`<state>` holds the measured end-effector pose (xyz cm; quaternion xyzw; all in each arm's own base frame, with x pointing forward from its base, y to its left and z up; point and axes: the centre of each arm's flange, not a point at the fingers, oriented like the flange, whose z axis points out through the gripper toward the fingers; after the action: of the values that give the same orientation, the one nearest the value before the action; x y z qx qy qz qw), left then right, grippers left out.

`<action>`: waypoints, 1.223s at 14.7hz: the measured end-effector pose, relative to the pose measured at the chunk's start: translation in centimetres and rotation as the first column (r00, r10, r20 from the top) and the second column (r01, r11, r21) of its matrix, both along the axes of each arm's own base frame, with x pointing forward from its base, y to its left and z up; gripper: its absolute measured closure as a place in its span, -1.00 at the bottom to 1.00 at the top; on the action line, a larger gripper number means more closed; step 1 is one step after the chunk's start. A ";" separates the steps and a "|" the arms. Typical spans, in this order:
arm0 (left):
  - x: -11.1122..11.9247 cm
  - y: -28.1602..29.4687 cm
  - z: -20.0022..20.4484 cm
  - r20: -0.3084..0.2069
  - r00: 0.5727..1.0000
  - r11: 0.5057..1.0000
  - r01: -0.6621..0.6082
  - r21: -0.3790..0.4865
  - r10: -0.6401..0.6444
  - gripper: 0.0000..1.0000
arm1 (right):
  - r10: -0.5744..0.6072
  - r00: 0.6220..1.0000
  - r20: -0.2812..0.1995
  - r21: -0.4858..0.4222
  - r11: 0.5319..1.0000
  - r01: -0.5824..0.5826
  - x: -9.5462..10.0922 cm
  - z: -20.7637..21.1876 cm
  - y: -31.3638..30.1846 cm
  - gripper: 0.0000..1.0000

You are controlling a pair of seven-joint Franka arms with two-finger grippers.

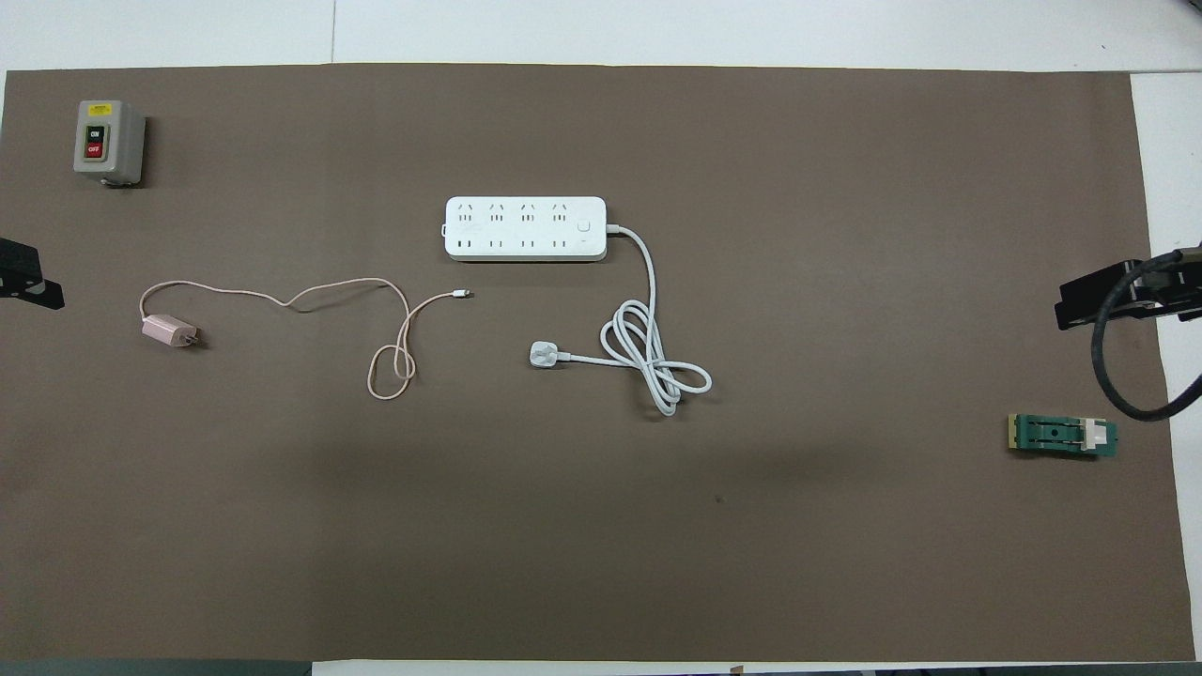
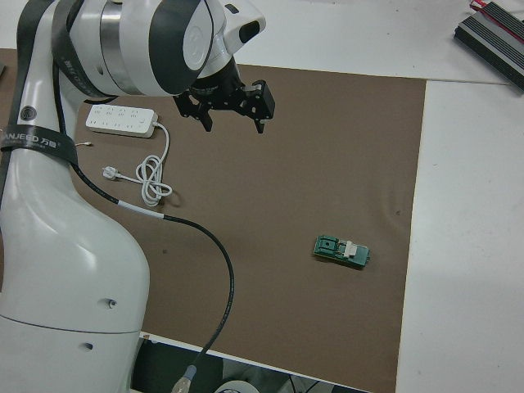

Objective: Unplug charger and place it aside

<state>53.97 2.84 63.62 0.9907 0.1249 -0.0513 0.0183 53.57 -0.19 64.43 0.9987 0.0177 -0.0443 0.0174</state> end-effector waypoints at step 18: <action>-0.1 -6.5 -2.8 0.004 0.950 0.950 0.313 0.013 -0.313 -1.00 | 0.001 1.000 0.012 -0.001 1.000 -0.001 -0.1 0.1 0.0 -1.00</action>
<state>53.89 -3.65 60.83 0.9982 -0.0334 -0.0498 0.0042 53.51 -0.15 64.55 0.9989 0.0180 -0.0383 0.0178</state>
